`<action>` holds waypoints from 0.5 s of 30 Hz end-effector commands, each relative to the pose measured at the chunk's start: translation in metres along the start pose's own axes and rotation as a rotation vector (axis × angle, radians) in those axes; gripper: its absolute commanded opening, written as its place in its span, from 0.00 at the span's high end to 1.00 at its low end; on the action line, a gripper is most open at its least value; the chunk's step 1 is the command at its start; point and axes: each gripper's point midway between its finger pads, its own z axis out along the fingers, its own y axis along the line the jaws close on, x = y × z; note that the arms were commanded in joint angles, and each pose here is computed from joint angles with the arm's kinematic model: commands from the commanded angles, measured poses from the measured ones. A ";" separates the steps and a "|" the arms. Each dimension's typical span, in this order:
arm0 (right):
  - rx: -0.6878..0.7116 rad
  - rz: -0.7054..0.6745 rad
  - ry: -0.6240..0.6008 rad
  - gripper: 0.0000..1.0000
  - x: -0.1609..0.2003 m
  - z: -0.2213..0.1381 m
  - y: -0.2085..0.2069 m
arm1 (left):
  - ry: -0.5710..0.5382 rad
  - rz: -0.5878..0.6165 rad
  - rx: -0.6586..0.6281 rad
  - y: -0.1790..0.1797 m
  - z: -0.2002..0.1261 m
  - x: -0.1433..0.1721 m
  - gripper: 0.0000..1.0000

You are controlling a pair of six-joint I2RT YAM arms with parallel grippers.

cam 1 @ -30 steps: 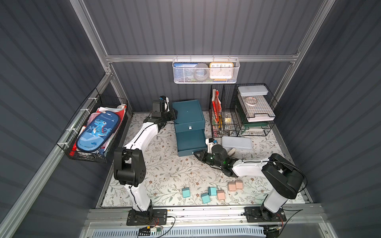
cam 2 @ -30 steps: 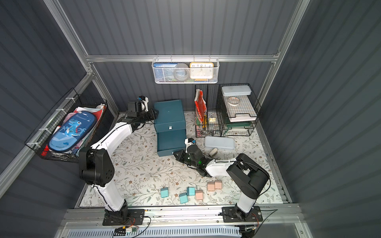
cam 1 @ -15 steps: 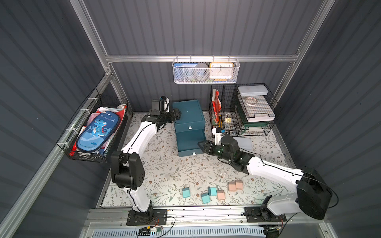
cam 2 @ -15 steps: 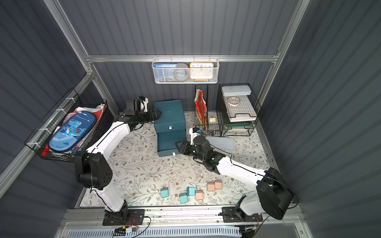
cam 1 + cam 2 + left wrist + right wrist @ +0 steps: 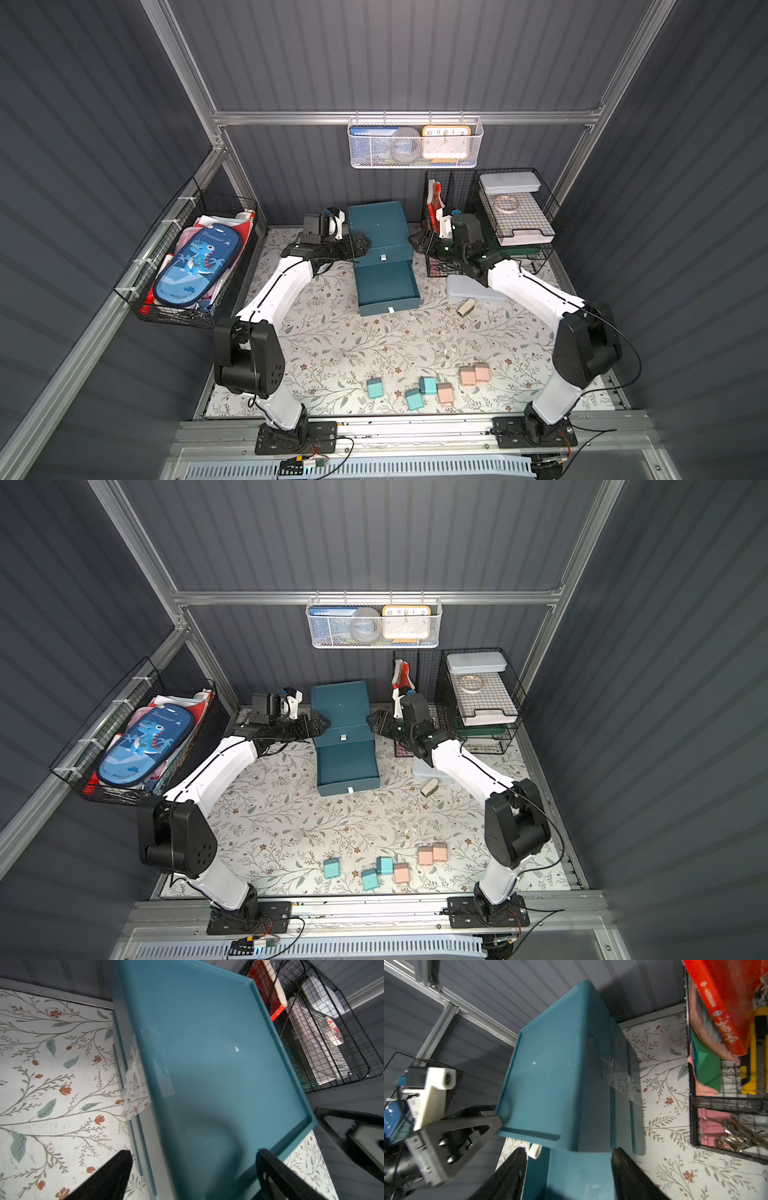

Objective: Place the plugs into the drawer by color
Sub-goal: Adjust the storage box at the center of the board.

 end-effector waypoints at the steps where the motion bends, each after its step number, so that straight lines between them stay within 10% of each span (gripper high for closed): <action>1: -0.068 -0.003 0.079 0.31 0.008 0.008 0.016 | 0.004 0.037 0.059 -0.013 -0.003 0.001 0.02; 15: -0.155 -0.020 0.191 0.39 0.003 0.074 0.032 | 0.035 0.030 0.159 -0.039 -0.006 0.029 0.03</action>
